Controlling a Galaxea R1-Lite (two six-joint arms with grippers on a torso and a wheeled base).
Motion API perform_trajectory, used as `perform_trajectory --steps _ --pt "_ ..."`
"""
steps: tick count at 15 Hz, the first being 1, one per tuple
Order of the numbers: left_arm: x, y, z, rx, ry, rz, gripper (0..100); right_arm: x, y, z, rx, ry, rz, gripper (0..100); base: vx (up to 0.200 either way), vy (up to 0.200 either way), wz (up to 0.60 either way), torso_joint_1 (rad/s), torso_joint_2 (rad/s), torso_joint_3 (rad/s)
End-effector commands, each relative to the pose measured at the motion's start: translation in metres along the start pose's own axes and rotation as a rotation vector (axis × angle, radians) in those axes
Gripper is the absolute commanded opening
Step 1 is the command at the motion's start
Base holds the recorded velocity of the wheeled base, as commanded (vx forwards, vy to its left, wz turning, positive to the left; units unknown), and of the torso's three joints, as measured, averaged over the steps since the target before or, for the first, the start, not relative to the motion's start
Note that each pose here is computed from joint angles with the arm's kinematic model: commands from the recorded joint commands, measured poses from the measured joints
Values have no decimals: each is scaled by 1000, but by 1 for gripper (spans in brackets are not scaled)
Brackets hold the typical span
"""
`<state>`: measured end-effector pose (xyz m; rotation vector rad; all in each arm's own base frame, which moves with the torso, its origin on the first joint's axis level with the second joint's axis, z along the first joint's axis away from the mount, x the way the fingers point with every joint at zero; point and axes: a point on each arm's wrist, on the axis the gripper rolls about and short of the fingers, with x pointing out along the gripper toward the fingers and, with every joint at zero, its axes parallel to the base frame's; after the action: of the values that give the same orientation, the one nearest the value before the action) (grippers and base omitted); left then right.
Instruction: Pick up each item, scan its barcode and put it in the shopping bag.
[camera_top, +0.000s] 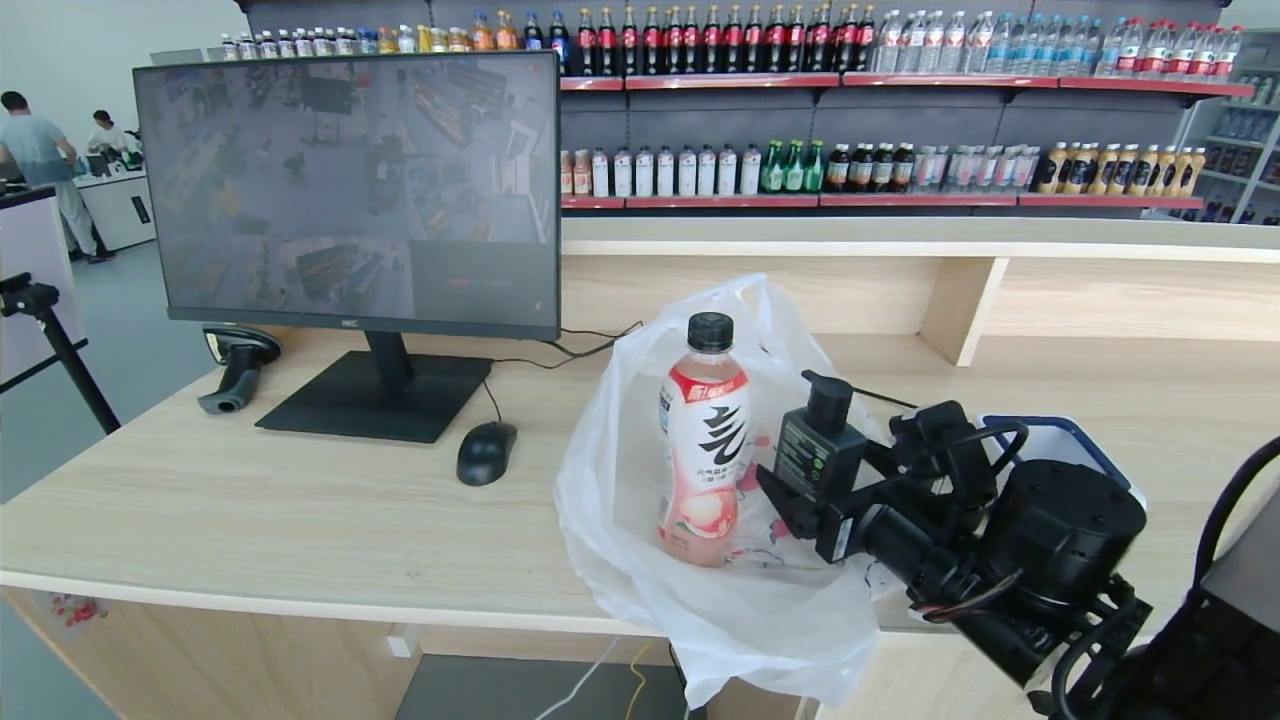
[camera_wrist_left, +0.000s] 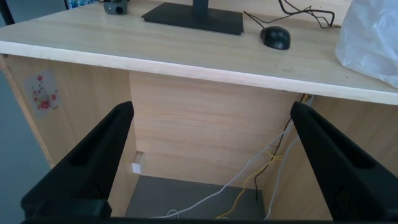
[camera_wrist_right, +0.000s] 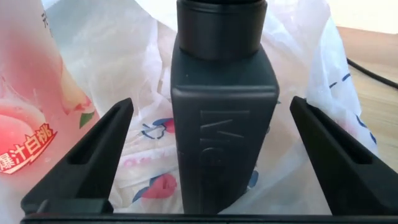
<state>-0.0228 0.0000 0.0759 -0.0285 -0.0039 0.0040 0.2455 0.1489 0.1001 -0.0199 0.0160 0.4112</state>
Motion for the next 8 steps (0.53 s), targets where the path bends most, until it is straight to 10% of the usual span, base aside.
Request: perform_trajectory --steps 1,8 --pt "0 0 0 -1 1 1 100 -7 0 14 7 -50 4 100 0 0 0 0 0 0" --pt "0 0 0 -1 1 1 100 -33 3 29 19 -84 30 100 0 0 0 0 0 0"
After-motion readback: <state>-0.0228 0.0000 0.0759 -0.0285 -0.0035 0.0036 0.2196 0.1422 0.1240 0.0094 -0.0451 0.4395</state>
